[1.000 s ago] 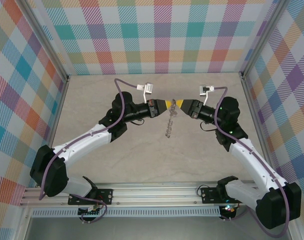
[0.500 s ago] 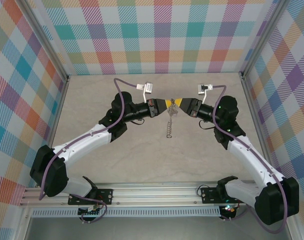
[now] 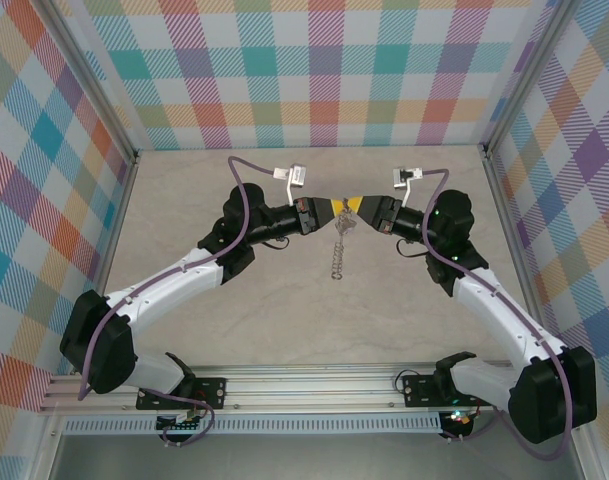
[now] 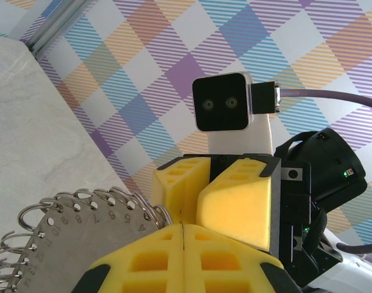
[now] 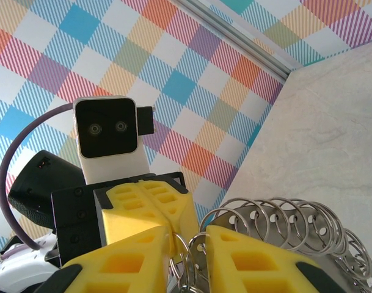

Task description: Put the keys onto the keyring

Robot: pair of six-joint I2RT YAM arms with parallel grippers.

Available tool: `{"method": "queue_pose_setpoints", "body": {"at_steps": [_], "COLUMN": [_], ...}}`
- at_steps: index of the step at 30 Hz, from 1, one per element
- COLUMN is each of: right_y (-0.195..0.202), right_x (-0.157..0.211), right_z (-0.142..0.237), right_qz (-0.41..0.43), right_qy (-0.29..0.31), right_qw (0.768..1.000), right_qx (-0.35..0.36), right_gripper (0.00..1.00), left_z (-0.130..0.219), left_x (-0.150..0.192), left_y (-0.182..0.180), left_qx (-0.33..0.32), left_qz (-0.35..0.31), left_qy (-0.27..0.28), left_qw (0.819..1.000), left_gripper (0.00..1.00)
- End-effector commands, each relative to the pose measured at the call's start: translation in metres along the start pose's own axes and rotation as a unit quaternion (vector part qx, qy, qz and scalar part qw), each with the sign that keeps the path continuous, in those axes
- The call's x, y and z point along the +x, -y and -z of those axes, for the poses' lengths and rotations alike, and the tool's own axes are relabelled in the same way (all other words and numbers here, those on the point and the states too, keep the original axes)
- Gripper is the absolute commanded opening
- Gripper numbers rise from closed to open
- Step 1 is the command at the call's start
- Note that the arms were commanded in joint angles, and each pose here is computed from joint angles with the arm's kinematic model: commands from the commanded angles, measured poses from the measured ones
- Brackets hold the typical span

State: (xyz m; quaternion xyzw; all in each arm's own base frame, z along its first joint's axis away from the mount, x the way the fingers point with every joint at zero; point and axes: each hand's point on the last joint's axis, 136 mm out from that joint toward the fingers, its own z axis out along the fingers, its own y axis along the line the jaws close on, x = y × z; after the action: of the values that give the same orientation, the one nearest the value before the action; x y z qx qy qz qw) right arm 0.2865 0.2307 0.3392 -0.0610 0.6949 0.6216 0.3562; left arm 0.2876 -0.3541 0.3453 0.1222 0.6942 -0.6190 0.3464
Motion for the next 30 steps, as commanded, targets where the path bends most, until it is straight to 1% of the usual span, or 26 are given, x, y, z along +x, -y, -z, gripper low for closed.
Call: {"method": "queue_pose_setpoints", "body": {"at_steps": [1, 7, 14, 27, 30], "right_y": [-0.0109, -0.0129, -0.0140, -0.0191, -0.0180], "right_x": [0.0030, 0.0073, 0.0076, 0.0074, 0.0085], "right_z": [-0.0016, -0.0006, -0.0013, -0.0080, -0.0087], "right_qz": [0.014, 0.015, 0.017, 0.015, 0.015], "right_qy": [-0.009, -0.015, -0.016, -0.025, -0.027], "right_qw": [1.000, 0.999, 0.999, 0.999, 0.998], "right_qx": [-0.025, -0.029, -0.031, -0.045, -0.045], "right_gripper": [0.24, 0.22, 0.14, 0.16, 0.10], "left_z": [0.0042, 0.0034, 0.0035, 0.0026, 0.0025], "left_x": [-0.0117, -0.0111, -0.0109, -0.0093, -0.0092], "left_y": [0.0271, 0.0251, 0.0251, 0.0217, 0.0218], "left_qx": [0.040, 0.038, 0.038, 0.037, 0.037], "left_qz": [-0.033, -0.031, -0.030, -0.028, -0.028], "left_qy": [0.021, 0.021, 0.021, 0.021, 0.021], "left_qw": [0.998, 0.999, 0.999, 0.999, 0.999], "left_gripper": [0.00, 0.00, 0.00, 0.00, 0.00]}}
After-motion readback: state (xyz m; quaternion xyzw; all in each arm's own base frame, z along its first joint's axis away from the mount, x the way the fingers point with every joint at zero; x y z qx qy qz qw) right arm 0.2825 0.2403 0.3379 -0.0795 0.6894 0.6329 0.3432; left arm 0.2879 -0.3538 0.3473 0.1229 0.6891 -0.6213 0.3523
